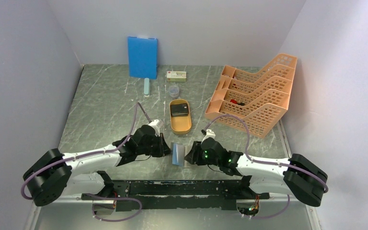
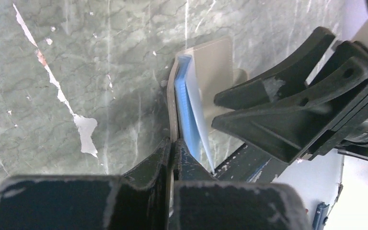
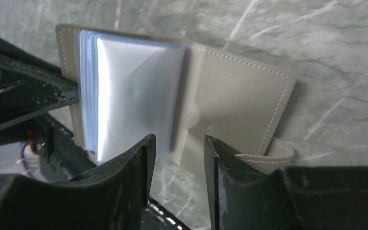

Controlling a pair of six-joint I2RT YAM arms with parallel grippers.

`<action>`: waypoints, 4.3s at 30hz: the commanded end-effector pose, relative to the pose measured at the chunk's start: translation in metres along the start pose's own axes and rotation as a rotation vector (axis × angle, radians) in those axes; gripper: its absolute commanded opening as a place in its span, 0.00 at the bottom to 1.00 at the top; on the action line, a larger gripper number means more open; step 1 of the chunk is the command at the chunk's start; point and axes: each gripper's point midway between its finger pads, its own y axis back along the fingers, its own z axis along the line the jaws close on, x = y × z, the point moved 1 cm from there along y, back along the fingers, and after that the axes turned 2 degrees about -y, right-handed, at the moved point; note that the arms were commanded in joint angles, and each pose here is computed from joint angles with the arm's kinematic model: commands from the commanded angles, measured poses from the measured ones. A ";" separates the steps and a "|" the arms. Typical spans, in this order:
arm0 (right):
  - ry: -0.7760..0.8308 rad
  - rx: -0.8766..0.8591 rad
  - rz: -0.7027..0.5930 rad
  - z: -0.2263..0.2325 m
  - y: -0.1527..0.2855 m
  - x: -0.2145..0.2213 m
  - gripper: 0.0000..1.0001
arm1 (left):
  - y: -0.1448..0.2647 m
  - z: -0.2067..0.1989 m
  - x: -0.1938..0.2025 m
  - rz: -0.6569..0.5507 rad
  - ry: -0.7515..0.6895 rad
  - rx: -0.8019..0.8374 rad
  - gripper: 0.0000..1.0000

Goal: Put the credit cards into the card holder
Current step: Turn over the card slot in the card holder.

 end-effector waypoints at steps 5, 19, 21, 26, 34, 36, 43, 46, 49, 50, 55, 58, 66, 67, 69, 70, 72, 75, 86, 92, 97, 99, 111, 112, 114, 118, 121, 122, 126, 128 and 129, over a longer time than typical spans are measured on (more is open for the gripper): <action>-0.068 -0.256 0.042 0.054 0.013 -0.004 0.54 | 0.020 -0.023 -0.014 -0.019 0.004 0.041 0.05; -0.103 -0.250 0.041 0.058 0.008 -0.011 0.67 | 0.027 -0.012 -0.004 0.000 0.076 -0.006 0.05; -0.121 -0.234 0.035 0.054 0.006 -0.010 0.67 | 0.027 -0.010 -0.001 0.004 0.082 -0.008 0.05; -0.126 -0.207 0.037 0.048 0.003 -0.008 0.61 | 0.027 -0.006 0.001 0.004 0.081 -0.017 0.05; -0.133 -0.209 0.009 0.047 0.007 -0.012 0.63 | 0.023 0.008 0.012 0.026 0.086 -0.056 0.05; -0.149 -0.222 -0.011 0.044 0.012 -0.013 0.63 | 0.021 0.016 0.016 0.035 0.087 -0.086 0.05; -0.204 -0.252 -0.014 0.038 0.017 -0.015 0.48 | 0.015 0.028 0.027 0.053 0.103 -0.110 0.05; -0.204 -0.237 -0.004 0.036 0.015 -0.014 0.41 | 0.015 0.028 0.027 0.055 0.101 -0.110 0.05; -0.211 -0.238 -0.004 0.034 0.014 -0.014 0.37 | 0.015 0.027 0.025 0.051 0.096 -0.113 0.05; -0.213 -0.237 -0.005 0.034 0.014 -0.014 0.35 | 0.015 0.027 0.025 0.051 0.095 -0.113 0.05; -0.217 -0.224 -0.004 0.029 0.014 -0.013 0.28 | 0.014 0.030 0.027 0.056 0.100 -0.117 0.05; -0.218 -0.229 -0.006 0.028 0.015 -0.012 0.22 | 0.013 0.032 0.030 0.061 0.103 -0.122 0.05; -0.180 -0.176 0.015 0.025 0.009 -0.013 0.00 | 0.012 0.031 0.030 0.074 0.087 -0.118 0.05; -0.175 -0.161 0.014 0.024 0.009 -0.014 0.00 | 0.012 0.030 0.029 0.077 0.080 -0.122 0.05; -0.163 -0.145 0.016 0.024 0.008 -0.016 0.00 | 0.014 0.028 0.024 0.072 0.063 -0.131 0.14; -0.158 -0.136 0.017 0.023 0.008 -0.016 0.00 | 0.016 0.026 0.021 0.066 0.053 -0.133 0.21; -0.143 -0.117 0.016 0.022 0.008 -0.018 0.00 | 0.022 0.021 0.014 0.050 0.033 -0.133 0.41; -0.133 -0.102 0.020 0.023 0.007 -0.020 0.00 | 0.035 0.011 -0.003 0.003 0.002 -0.133 0.57; -0.126 -0.108 0.023 0.027 0.003 -0.023 0.00 | 0.054 -0.043 -0.039 -0.100 -0.014 0.049 0.73; -0.130 -0.119 0.025 0.030 0.004 -0.023 0.00 | 0.028 -0.052 -0.024 -0.038 0.011 0.156 0.71; -0.131 -0.124 0.030 0.031 0.005 -0.022 0.00 | 0.013 -0.053 -0.013 -0.001 0.025 0.193 0.66; -0.132 -0.124 0.030 0.031 0.005 -0.023 0.00 | 0.010 -0.054 -0.012 0.005 0.024 0.204 0.61; -0.130 -0.122 0.026 0.032 0.005 -0.024 0.00 | 0.035 -0.078 -0.041 -0.104 0.008 0.242 0.52; -0.130 -0.122 0.025 0.032 0.005 -0.024 0.00 | 0.039 -0.083 -0.046 -0.116 0.008 0.255 0.53; -0.132 -0.125 0.024 0.032 0.005 -0.024 0.00 | 0.040 -0.091 -0.047 -0.109 0.009 0.278 0.53; -0.135 -0.132 0.026 0.034 0.004 -0.024 0.00 | 0.019 -0.089 -0.026 -0.032 0.014 0.260 0.45; -0.136 -0.137 0.027 0.035 0.003 -0.025 0.00 | 0.003 -0.078 -0.008 0.014 0.016 0.214 0.38; -0.136 -0.137 0.029 0.035 0.004 -0.024 0.00 | -0.001 -0.070 -0.003 0.027 0.020 0.186 0.36; -0.131 -0.138 0.026 0.035 0.006 -0.025 0.00 | -0.012 -0.039 0.015 0.058 0.032 0.082 0.30; -0.131 -0.136 0.026 0.034 0.007 -0.024 0.00 | -0.015 -0.028 0.023 0.074 0.033 0.054 0.30; -0.131 -0.137 0.027 0.034 0.007 -0.024 0.00 | -0.017 -0.023 0.026 0.080 0.034 0.043 0.30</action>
